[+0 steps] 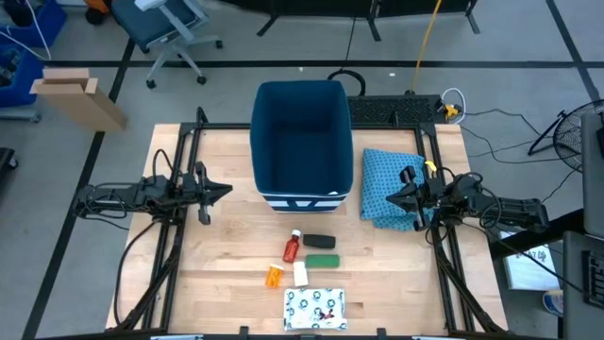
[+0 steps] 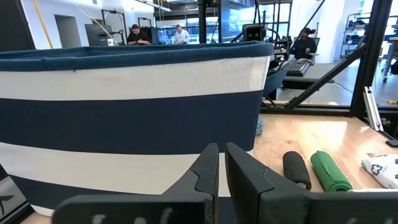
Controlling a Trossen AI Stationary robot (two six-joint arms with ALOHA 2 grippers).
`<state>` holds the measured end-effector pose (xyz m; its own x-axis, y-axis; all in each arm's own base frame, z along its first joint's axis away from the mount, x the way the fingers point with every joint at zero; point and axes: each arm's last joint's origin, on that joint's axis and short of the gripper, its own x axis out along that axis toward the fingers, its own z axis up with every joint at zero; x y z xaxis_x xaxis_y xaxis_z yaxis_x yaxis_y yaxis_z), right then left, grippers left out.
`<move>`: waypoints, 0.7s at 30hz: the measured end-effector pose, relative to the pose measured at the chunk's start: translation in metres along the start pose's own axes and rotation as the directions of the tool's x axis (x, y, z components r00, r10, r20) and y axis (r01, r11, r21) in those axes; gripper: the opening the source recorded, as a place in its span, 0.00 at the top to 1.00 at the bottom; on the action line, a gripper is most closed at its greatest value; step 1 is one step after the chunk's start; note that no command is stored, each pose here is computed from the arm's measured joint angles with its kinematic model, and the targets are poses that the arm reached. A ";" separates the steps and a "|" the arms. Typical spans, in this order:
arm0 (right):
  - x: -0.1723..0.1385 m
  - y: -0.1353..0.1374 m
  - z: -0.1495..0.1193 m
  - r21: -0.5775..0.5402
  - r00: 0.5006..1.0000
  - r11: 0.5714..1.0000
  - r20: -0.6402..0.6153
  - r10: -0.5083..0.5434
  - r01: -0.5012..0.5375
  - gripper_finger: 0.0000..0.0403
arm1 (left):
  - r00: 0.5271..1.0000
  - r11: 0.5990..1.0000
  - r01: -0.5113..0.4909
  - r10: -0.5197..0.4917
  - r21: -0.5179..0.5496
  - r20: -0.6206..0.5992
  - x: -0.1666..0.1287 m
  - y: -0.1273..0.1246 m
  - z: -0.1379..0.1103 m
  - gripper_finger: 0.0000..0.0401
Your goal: Pick & place medical supplies in basket/bin
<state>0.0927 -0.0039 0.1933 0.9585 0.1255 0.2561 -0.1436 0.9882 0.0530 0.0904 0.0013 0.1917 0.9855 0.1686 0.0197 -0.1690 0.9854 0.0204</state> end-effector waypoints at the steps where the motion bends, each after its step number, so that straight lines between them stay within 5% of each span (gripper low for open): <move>1: 0.000 0.000 0.000 0.000 1.000 1.000 0.000 0.000 0.000 1.00 | 1.000 1.000 0.000 0.000 0.000 0.000 0.000 0.000 0.000 0.92; 18: 0.000 0.000 0.000 0.000 1.000 1.000 0.001 0.000 0.000 1.00 | 1.000 1.000 0.001 -0.001 -0.011 0.003 0.000 0.000 0.000 0.92; 21: 0.000 0.000 0.000 -0.001 1.000 1.000 0.001 0.000 0.000 1.00 | 1.000 0.997 0.001 -0.002 -0.077 -0.003 0.000 0.000 0.000 0.92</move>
<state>0.0927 -0.0039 0.1934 0.9582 0.1254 0.2572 -0.1433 0.9883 0.0519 0.0904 0.0012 0.1914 0.9858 0.1671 0.0171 -0.1659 0.9845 -0.0562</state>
